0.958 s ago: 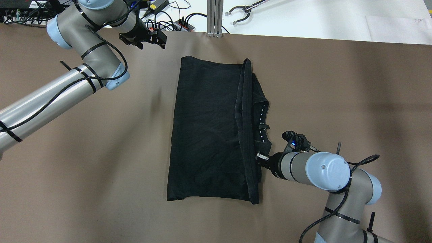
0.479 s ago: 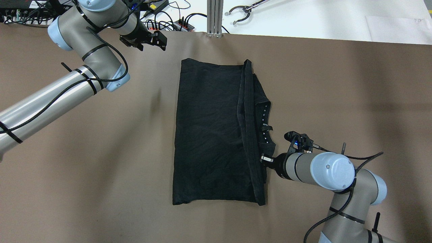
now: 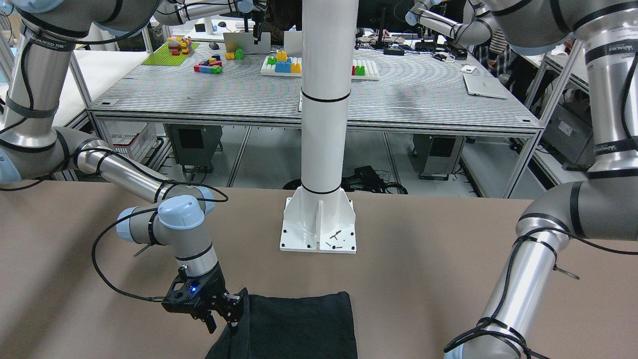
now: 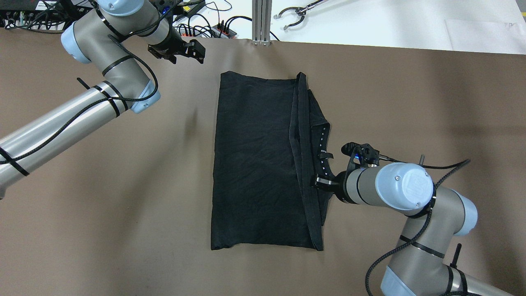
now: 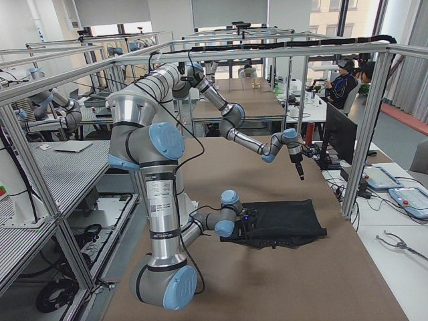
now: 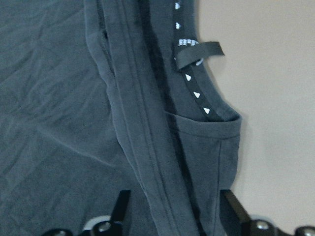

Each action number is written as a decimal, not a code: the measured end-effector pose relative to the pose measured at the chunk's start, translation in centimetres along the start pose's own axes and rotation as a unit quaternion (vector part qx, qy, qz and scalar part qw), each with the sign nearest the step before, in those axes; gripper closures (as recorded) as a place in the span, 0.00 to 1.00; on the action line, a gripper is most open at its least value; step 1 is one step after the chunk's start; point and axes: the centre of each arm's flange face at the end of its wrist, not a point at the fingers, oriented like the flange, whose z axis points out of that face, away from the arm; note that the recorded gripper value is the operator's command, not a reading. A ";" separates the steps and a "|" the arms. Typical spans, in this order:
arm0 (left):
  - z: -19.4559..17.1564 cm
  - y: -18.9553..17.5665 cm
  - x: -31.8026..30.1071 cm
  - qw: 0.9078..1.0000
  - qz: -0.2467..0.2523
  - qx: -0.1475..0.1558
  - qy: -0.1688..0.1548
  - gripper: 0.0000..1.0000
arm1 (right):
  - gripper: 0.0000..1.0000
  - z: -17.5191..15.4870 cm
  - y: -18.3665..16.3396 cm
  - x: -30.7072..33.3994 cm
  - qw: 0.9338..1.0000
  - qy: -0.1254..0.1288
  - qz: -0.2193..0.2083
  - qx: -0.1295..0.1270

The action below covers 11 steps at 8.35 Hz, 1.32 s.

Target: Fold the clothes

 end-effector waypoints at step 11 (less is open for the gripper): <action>0.1 0.9 -0.1 1.000 0.003 -0.001 0.004 0.05 | 0.06 9.4 -5.0 -8.2 0.972 0.204 -0.116 -0.008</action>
